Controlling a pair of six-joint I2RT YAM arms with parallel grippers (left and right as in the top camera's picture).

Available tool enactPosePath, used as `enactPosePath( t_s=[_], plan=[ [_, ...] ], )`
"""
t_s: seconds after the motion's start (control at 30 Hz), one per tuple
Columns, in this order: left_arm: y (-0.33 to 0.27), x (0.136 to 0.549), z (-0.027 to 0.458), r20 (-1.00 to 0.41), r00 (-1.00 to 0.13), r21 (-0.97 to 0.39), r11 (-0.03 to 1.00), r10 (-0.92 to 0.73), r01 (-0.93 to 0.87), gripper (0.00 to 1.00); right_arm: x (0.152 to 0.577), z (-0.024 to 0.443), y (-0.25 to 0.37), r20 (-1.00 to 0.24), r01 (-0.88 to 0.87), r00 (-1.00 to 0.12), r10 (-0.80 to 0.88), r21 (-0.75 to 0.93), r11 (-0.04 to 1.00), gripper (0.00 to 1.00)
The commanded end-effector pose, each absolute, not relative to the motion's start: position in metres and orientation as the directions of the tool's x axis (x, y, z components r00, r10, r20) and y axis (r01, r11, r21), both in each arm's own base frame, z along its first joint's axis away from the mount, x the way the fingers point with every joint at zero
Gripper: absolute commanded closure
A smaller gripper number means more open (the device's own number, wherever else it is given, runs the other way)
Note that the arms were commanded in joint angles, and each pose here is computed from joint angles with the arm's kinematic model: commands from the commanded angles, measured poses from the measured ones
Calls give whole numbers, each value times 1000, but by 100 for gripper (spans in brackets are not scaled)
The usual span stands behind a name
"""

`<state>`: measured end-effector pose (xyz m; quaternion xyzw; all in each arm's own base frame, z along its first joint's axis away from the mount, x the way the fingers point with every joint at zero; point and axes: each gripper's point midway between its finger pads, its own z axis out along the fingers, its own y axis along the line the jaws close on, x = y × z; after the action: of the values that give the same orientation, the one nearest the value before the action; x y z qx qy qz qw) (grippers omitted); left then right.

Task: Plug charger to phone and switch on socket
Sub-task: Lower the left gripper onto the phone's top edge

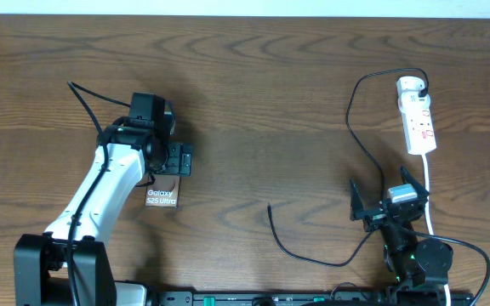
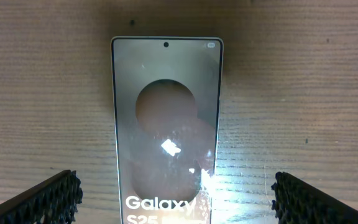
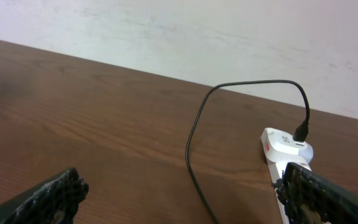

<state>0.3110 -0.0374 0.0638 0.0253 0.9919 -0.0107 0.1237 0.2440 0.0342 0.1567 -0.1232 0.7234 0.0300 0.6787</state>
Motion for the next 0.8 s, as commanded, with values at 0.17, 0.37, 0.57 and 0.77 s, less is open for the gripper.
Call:
enactPosePath(
  t_s=[0.17, 0.37, 0.57, 0.77],
  plan=[
    [-36, 315, 56, -238, -970, -5, 998, 54, 57, 2, 244, 155, 36, -988, -227, -51, -145, -130, 965, 1],
    [-36, 316, 56, -241, -969, -4, 998, 55, 57, 2, 244, 155, 36, -988, -227, -51, -145, -130, 965, 1],
    [-35, 321, 55, -261, -964, -5, 999, 50, 53, 2, 244, 155, 36, -988, -227, -51, -145, -130, 965, 1],
    [-32, 322, 52, -272, -961, -5, 999, 43, 46, 2, 244, 155, 36, -988, -227, -51, -145, -130, 965, 1]
  ],
)
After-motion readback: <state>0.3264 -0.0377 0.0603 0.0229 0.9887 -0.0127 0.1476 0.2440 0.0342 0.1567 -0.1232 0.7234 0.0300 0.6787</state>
